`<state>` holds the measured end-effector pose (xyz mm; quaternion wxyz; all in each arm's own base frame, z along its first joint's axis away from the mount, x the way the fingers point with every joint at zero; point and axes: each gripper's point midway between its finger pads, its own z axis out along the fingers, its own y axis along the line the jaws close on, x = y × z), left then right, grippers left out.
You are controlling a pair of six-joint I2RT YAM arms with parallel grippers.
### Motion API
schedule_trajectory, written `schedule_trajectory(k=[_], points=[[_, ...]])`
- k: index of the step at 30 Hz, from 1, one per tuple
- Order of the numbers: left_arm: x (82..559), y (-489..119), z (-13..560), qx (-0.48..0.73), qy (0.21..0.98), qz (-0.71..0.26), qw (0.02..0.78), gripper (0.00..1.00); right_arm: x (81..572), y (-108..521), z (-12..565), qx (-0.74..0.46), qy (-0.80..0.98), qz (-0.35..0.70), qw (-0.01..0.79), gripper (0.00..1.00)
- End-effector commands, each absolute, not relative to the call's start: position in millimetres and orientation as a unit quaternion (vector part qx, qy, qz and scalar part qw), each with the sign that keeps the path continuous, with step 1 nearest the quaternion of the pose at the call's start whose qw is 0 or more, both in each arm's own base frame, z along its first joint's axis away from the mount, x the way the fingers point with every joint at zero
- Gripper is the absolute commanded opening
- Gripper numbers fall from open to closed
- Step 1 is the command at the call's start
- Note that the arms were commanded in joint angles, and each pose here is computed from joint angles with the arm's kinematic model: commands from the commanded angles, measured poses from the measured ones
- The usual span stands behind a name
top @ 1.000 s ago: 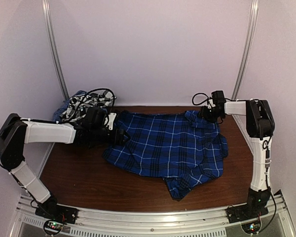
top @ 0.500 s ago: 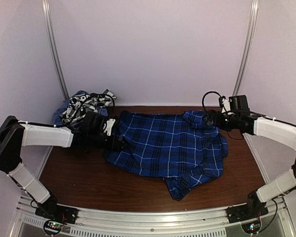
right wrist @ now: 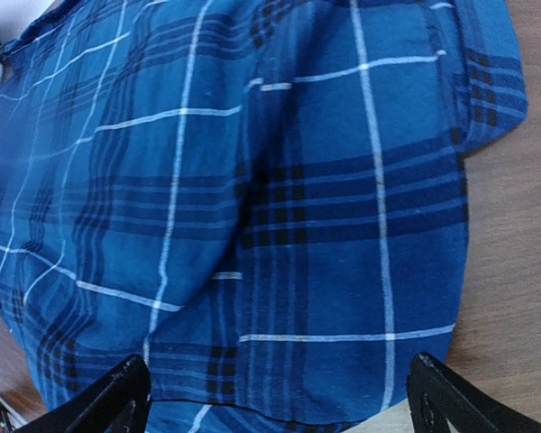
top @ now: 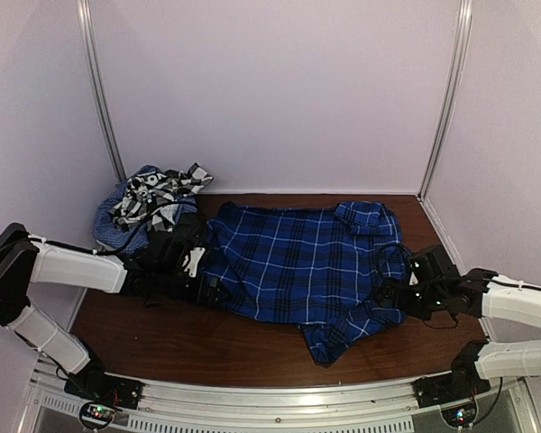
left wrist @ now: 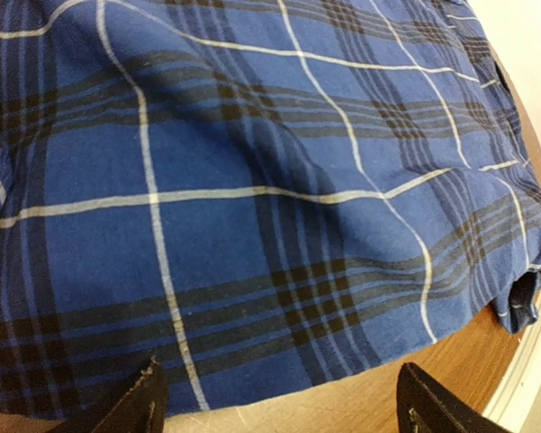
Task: Fold and stack the long sleeve shirts
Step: Adjust the flattened shirt at the center of the board.
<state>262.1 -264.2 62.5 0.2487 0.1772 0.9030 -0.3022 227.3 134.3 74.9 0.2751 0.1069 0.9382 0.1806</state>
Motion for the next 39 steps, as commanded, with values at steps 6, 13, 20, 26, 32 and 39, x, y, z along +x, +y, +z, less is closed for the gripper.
schedule_trajectory(k=[6,13,20,26,32,39], points=[[281.5,-242.6,47.6,0.114,0.927,-0.236,0.268,0.89,216.1,109.6,34.2,0.156,0.947,0.120,0.255,1.00],[282.1,-228.8,28.0,0.090,0.940,-0.201,0.260,0.85,224.8,120.4,30.9,0.141,0.948,0.130,0.254,0.80],[267.3,-212.7,13.3,0.080,0.948,-0.180,0.251,0.69,228.7,122.9,37.8,0.130,0.949,0.128,0.257,0.34],[244.4,-206.5,-2.6,0.097,0.953,-0.167,0.233,0.60,237.5,109.2,81.9,0.122,0.945,0.088,0.290,0.00],[210.9,-198.0,-18.6,0.109,0.964,-0.126,0.207,0.57,244.1,102.6,117.1,0.098,0.948,0.056,0.296,0.00],[181.2,-180.7,-10.4,0.065,0.969,-0.117,0.208,0.54,264.2,86.1,140.1,0.099,0.946,0.013,0.307,0.00]])
